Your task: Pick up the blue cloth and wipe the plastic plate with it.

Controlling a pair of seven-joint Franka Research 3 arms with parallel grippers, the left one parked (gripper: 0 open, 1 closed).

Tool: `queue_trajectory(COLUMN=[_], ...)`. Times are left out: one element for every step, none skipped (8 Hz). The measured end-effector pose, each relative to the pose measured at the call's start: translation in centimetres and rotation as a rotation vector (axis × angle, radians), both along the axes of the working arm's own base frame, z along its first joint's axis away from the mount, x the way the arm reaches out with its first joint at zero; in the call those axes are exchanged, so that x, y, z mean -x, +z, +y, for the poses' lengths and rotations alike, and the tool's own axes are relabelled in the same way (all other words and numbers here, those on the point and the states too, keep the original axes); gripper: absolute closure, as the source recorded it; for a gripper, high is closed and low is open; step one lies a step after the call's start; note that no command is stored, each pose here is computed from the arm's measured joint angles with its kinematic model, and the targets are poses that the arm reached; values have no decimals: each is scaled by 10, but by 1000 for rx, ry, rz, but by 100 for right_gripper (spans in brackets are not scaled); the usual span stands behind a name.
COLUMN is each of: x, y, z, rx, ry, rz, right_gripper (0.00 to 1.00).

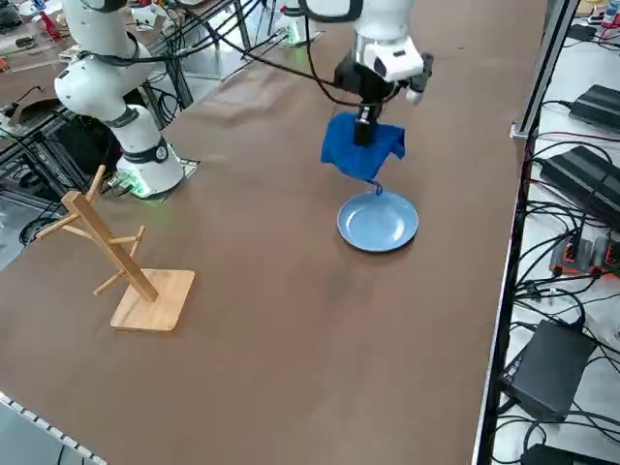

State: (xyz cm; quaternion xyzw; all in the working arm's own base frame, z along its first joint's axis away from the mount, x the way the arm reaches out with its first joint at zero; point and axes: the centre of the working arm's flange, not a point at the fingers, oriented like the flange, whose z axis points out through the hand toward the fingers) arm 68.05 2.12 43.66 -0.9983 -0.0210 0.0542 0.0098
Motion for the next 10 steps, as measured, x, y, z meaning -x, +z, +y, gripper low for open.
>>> queue_trajectory(x=[4, 8, 12, 16, 22, 29, 38, 49, 61, 73], y=[10, 14, 13, 10, 7, 3, -3, -11, -18, -24], z=[7, 17, 32, 47, 64, 83, 104, 127, 149, 166], rx=[-8, -10, -11, -11, -6, 0, -3, -6, -5, -4], ry=[-23, -53, -85, -113, -135, -156, -183, -206, -222, -225], rz=[3, 17, 39, 57, 72, 89, 114, 143, 162, 171], right_gripper=[77, 77, 77, 77, 77, 77, 77, 77, 77, 77])
